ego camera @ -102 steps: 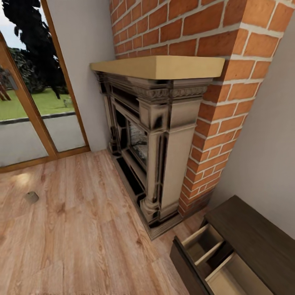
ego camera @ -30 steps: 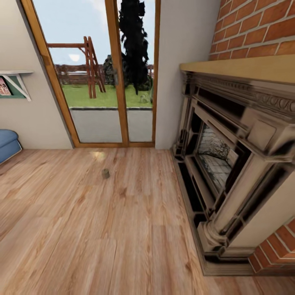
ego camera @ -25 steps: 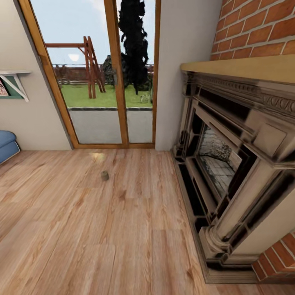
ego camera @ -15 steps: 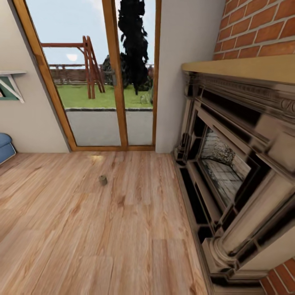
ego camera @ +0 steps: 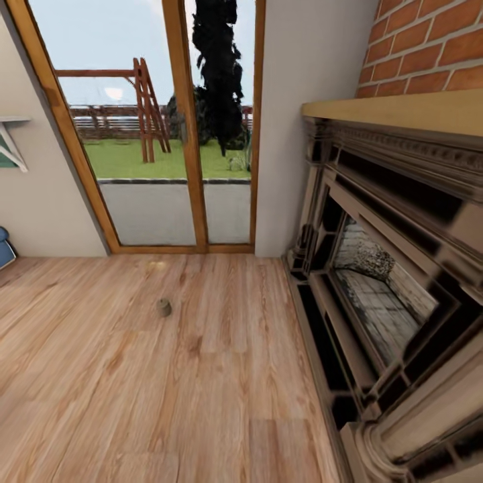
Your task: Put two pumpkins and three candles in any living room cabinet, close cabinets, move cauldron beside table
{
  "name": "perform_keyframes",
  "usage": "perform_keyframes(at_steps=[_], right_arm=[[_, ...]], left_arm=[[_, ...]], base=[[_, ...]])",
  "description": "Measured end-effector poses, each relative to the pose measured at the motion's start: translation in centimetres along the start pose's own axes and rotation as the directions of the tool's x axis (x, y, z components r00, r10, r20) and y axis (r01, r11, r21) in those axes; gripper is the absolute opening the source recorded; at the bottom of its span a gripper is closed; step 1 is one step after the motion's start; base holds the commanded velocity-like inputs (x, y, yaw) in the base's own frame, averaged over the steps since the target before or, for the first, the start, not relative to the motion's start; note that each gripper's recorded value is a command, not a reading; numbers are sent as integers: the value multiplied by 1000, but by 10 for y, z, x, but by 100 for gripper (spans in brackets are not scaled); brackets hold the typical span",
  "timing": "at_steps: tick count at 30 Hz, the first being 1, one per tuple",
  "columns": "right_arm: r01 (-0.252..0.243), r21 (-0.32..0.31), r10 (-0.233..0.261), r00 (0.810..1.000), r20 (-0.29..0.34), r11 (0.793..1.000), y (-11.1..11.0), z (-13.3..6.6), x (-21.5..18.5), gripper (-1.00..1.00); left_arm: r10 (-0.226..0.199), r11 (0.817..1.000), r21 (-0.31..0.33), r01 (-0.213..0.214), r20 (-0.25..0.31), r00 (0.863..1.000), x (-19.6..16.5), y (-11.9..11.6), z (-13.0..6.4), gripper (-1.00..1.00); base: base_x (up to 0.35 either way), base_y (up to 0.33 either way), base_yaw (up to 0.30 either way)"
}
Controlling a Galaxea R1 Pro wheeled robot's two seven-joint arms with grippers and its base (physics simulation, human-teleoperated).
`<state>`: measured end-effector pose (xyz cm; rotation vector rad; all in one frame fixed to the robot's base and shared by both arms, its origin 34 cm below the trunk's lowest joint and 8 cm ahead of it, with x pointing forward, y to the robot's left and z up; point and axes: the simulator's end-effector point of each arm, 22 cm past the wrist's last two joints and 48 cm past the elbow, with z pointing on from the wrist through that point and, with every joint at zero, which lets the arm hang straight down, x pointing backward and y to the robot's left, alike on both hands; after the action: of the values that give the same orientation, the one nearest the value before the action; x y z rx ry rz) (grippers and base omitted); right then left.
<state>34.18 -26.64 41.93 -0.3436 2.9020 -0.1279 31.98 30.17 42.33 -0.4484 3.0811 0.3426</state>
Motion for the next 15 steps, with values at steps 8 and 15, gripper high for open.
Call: perform_keyframes(at_steps=[8,15], right_arm=[[17,-3,-17,1000,2,1000,1,0,0,100],[11,-5,-11,1000,11,1000,3,0,-4,100]], left_arm=[[0,1000,0,0,0,1000,0,0,0,100],[0,1000,0,0,0,1000,0,0,0,100]], base=[[337,0,0],[337,0,28]])
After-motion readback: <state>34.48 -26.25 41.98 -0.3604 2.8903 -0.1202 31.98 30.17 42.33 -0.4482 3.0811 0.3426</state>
